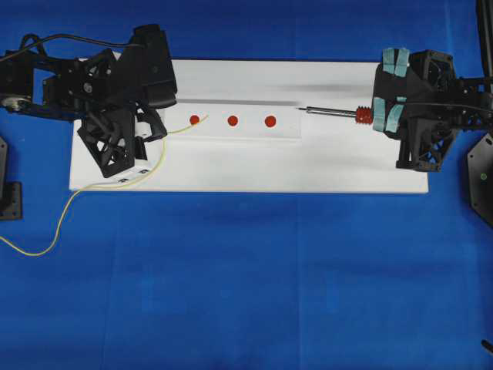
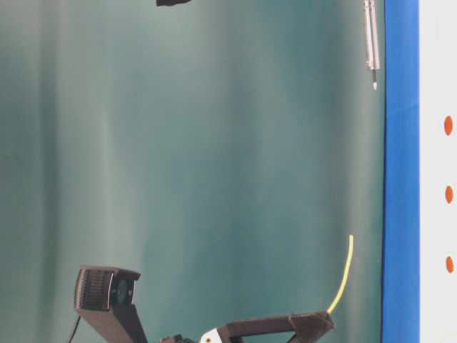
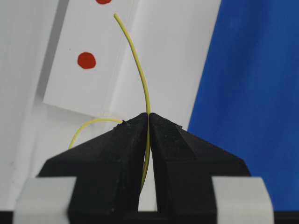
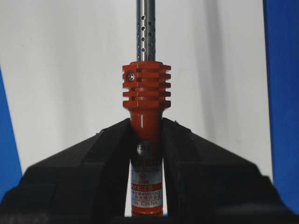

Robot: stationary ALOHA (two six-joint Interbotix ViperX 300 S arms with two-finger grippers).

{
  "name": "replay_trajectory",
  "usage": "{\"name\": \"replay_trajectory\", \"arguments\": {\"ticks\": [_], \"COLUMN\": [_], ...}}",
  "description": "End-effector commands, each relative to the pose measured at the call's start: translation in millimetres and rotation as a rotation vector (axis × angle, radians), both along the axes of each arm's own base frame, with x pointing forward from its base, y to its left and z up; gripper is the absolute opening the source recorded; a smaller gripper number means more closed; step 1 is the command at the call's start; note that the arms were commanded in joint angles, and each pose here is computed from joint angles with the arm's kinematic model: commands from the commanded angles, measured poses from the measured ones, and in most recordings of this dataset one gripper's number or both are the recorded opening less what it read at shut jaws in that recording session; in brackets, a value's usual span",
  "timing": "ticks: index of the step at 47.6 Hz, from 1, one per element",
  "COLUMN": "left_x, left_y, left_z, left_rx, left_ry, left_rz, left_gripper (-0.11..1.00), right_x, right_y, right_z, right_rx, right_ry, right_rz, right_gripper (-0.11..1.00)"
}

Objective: Touch the tip of the soldering iron to the tip of the solder at the mark.
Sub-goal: 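Carry the solder and iron back down and set them on the table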

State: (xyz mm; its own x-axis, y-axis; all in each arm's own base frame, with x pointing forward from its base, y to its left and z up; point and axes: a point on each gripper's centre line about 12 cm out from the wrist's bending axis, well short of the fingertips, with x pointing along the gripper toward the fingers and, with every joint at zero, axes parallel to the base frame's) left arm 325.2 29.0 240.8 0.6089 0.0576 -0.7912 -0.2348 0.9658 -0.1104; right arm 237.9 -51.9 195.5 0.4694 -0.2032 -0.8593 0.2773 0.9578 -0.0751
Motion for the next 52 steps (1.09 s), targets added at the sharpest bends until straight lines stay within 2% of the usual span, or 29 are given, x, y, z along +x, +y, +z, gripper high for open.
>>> {"name": "replay_trajectory", "arguments": {"ticks": [1, 9, 23, 30, 38, 45, 52], "left_x": [-3, -11, -34, -38, -39, -36, -30], "left_y": [-11, -40, -113, -144, -169, -179, -184], "left_z": [12, 15, 13, -13, -52, -86, -119], "left_rx": [-0.013, -0.067, -0.198, -0.263, -0.317, -0.332, -0.314], "left_ry": [-0.049, -0.102, -0.236, -0.268, -0.254, -0.207, -0.149], "left_rz": [-0.014, -0.043, -0.196, -0.259, -0.291, -0.285, -0.282], "left_gripper": [0.01, 0.01, 0.01, 0.01, 0.01, 0.01, 0.01], "right_x": [3, 2, 6, 12, 22, 31, 37], "right_y": [5, 31, 100, 129, 152, 165, 176], "right_z": [10, 20, 29, 20, -6, -36, -66], "right_rx": [0.013, 0.063, 0.178, 0.226, 0.265, 0.296, 0.331], "right_ry": [-0.052, -0.107, -0.215, -0.227, -0.175, -0.142, -0.126], "right_rz": [0.005, 0.057, 0.222, 0.29, 0.31, 0.308, 0.309], "right_gripper": [0.06, 0.06, 0.06, 0.06, 0.06, 0.06, 0.06]}}
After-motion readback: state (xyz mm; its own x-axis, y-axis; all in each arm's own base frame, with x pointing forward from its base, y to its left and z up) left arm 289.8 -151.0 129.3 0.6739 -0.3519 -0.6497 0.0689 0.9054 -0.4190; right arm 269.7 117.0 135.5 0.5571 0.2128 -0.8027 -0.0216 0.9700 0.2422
